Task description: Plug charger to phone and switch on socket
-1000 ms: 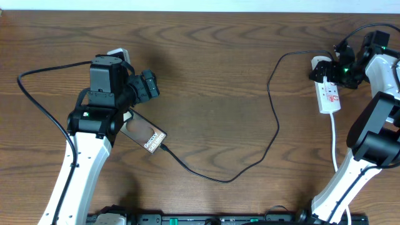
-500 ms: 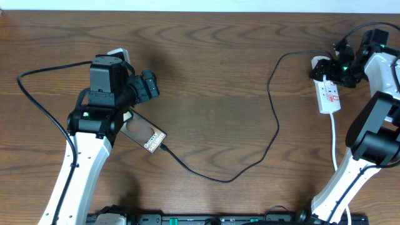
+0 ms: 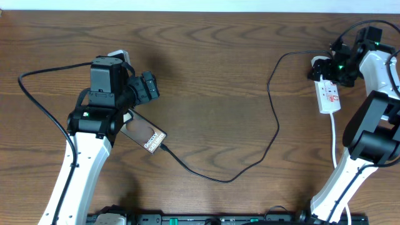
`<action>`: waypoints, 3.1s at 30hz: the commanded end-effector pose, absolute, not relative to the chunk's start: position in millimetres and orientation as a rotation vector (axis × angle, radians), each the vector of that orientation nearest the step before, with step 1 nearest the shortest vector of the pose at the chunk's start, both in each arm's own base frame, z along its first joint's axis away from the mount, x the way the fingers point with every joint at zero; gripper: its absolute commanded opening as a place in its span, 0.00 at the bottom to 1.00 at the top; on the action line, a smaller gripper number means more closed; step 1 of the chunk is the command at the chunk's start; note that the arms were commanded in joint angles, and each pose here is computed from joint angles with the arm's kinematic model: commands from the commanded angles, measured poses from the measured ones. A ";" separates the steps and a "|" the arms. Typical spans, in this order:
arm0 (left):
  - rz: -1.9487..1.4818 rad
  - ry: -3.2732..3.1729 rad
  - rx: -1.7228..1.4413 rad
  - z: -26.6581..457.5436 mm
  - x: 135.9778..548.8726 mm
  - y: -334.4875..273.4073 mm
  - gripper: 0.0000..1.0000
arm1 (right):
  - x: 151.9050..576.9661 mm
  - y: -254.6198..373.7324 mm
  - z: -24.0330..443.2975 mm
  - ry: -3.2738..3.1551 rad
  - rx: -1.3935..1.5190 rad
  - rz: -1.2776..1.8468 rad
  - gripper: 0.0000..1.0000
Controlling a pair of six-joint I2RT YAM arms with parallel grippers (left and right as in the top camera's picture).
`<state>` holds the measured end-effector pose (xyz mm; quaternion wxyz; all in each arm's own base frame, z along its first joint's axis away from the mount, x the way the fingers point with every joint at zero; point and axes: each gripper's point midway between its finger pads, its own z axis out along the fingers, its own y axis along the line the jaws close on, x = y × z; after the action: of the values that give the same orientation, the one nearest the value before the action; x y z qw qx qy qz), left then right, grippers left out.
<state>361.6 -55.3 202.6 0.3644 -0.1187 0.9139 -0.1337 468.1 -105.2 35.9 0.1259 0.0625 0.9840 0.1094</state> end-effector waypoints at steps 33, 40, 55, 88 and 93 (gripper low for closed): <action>-0.334 2.346 -0.297 205.6 362.9 -55.5 0.94 | 460.9 12.6 28.7 2.838 0.148 0.958 0.89; -0.334 2.346 -0.297 205.6 362.9 -55.5 0.94 | 456.2 13.2 28.7 2.854 0.162 0.972 0.89; -0.334 2.346 -0.297 205.6 362.9 -55.5 0.94 | 456.6 8.7 34.2 2.818 0.195 1.039 0.90; -0.327 2.353 -0.300 204.2 361.7 -54.7 0.94 | 419.3 -88.9 202.5 2.642 0.593 0.210 0.91; -0.324 2.372 -0.303 200.8 358.5 -54.3 0.94 | 388.0 -79.4 221.5 2.632 0.806 0.121 0.99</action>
<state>358.5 -55.4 199.4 0.3566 -0.1188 0.9174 -0.1308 401.8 -78.3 213.9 0.1994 0.2142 0.9528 0.0811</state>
